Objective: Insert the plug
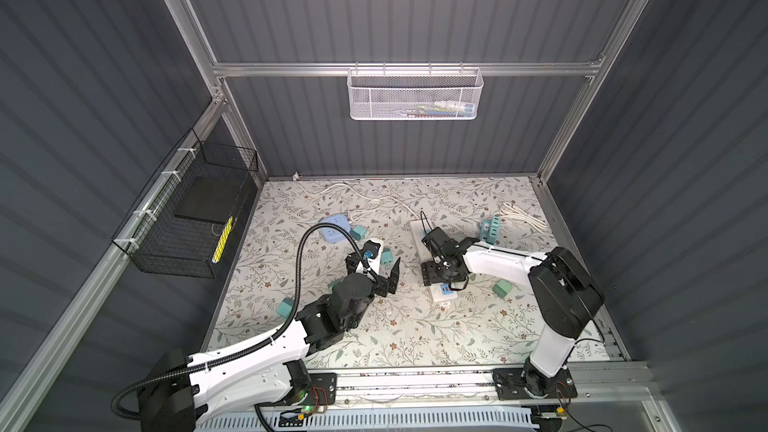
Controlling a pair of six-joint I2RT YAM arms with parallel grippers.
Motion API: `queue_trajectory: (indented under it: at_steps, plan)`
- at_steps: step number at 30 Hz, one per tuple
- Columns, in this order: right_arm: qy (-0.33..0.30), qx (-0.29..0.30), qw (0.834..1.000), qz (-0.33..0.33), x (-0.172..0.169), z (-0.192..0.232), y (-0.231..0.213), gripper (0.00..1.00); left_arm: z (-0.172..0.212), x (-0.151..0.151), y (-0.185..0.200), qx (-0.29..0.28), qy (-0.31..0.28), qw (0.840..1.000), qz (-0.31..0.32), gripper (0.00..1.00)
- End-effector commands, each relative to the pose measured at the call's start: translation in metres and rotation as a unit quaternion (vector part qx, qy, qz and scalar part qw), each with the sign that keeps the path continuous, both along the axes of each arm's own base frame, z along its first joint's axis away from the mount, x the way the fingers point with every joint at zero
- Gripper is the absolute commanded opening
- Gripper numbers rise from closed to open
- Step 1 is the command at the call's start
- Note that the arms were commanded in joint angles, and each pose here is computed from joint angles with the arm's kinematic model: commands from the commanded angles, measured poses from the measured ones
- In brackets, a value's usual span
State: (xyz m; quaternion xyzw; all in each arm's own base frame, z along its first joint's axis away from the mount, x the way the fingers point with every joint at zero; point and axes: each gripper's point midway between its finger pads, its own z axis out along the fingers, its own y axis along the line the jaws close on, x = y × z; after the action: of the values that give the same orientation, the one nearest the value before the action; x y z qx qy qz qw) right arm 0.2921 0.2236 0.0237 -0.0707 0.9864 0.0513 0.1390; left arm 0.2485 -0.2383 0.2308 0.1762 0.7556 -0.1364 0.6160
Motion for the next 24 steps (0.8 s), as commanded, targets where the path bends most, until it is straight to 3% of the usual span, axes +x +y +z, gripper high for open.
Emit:
queue_trajectory:
  at_steps: [1,8,13,18,24]
  plan:
    - [0.031,0.019,0.999,-0.034,-0.016,-0.003,0.001,0.9,0.011,0.005,-0.005,-0.017,-0.002,1.0,0.006,0.91]
    - [-0.005,0.017,1.0,-0.008,-0.011,0.037,-0.002,0.96,-0.001,0.023,-0.001,0.007,0.033,0.998,0.057,0.94]
    - [-0.066,-0.014,0.998,-0.012,-0.002,0.07,-0.023,0.97,-0.02,0.053,0.029,-0.01,0.106,0.985,0.137,0.92]
    - [-0.113,-0.039,0.989,-0.084,-0.004,0.085,-0.066,0.97,-0.061,0.072,0.059,-0.018,0.196,0.961,0.195,0.91]
    - [-0.103,-0.021,0.975,-0.194,-0.017,0.069,-0.127,0.96,-0.098,0.078,0.044,0.019,0.253,0.95,0.182,0.91]
